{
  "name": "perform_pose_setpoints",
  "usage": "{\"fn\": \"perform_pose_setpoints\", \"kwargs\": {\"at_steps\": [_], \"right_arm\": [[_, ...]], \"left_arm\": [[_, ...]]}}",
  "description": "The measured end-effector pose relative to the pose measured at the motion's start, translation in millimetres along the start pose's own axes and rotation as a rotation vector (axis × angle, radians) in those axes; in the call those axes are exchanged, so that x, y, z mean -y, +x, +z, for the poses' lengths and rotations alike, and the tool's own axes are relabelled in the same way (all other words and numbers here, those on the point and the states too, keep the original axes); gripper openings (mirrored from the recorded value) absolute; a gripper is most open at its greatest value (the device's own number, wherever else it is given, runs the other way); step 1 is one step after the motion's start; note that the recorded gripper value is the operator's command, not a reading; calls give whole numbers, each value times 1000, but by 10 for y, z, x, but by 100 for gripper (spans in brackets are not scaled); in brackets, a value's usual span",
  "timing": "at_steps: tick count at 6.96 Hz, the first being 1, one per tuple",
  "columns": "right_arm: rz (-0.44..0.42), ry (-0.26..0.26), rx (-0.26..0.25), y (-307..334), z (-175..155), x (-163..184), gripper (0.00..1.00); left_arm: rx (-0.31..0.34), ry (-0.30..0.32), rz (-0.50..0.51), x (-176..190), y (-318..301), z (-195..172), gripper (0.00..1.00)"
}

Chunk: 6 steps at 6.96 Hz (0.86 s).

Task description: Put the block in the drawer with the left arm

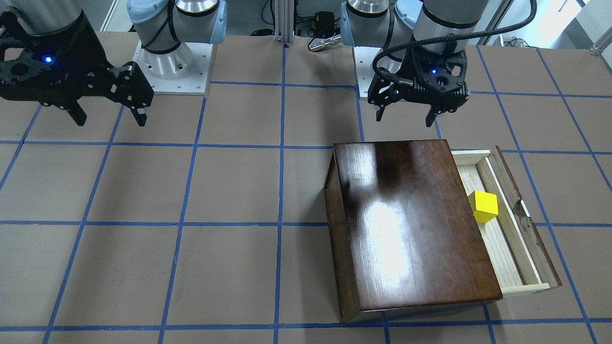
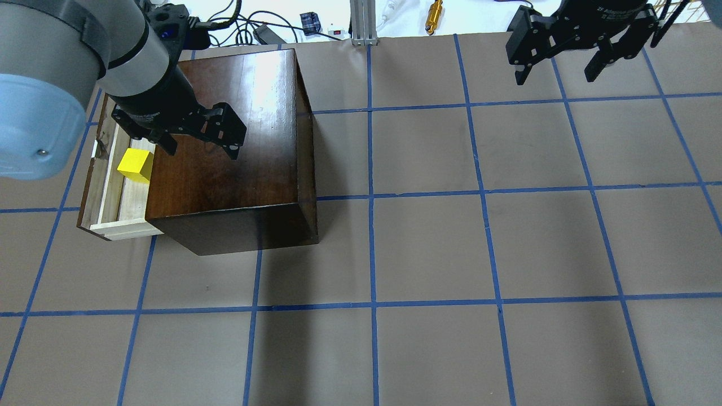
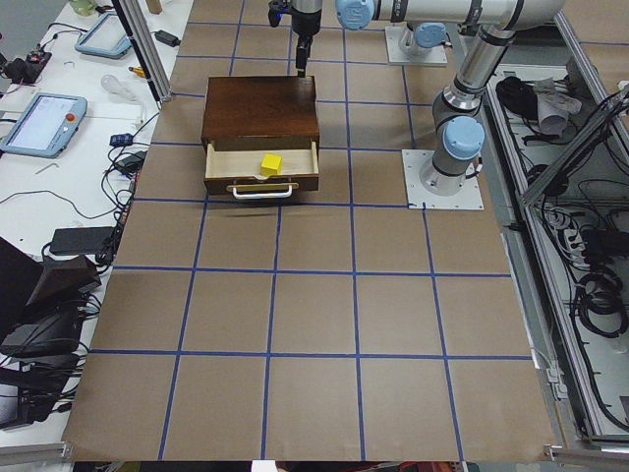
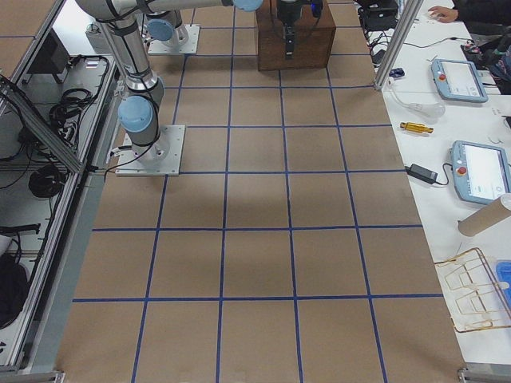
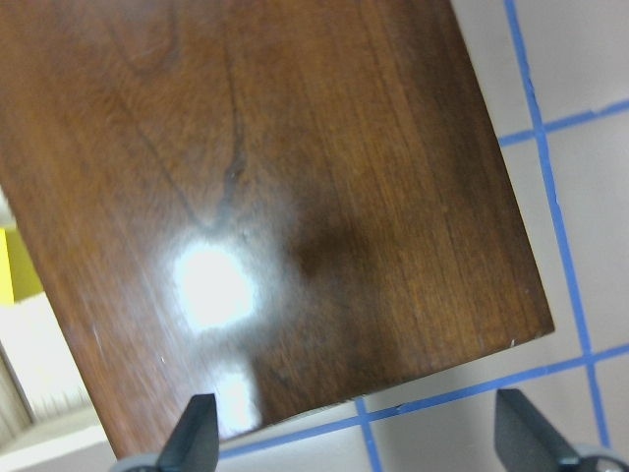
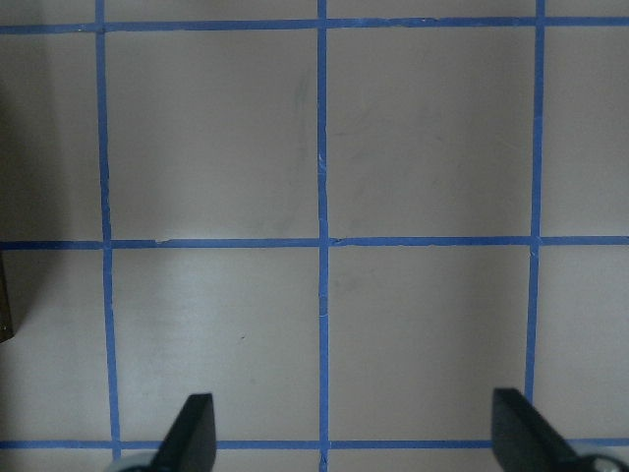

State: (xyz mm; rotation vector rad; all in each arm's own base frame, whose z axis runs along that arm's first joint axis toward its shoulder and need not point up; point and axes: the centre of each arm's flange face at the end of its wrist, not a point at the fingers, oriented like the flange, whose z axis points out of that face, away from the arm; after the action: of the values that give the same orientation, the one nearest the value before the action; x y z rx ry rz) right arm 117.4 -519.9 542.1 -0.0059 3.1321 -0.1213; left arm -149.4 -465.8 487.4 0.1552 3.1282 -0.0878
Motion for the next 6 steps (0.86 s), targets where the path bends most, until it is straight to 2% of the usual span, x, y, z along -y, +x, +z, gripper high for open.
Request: {"fn": "perform_pose_setpoints", "kwargs": {"at_steps": [6], "right_arm": [[-1,-1,0,-5,7,3,100]], "left_arm": [[-2,-5,-34,3,-5,14,100]]}}
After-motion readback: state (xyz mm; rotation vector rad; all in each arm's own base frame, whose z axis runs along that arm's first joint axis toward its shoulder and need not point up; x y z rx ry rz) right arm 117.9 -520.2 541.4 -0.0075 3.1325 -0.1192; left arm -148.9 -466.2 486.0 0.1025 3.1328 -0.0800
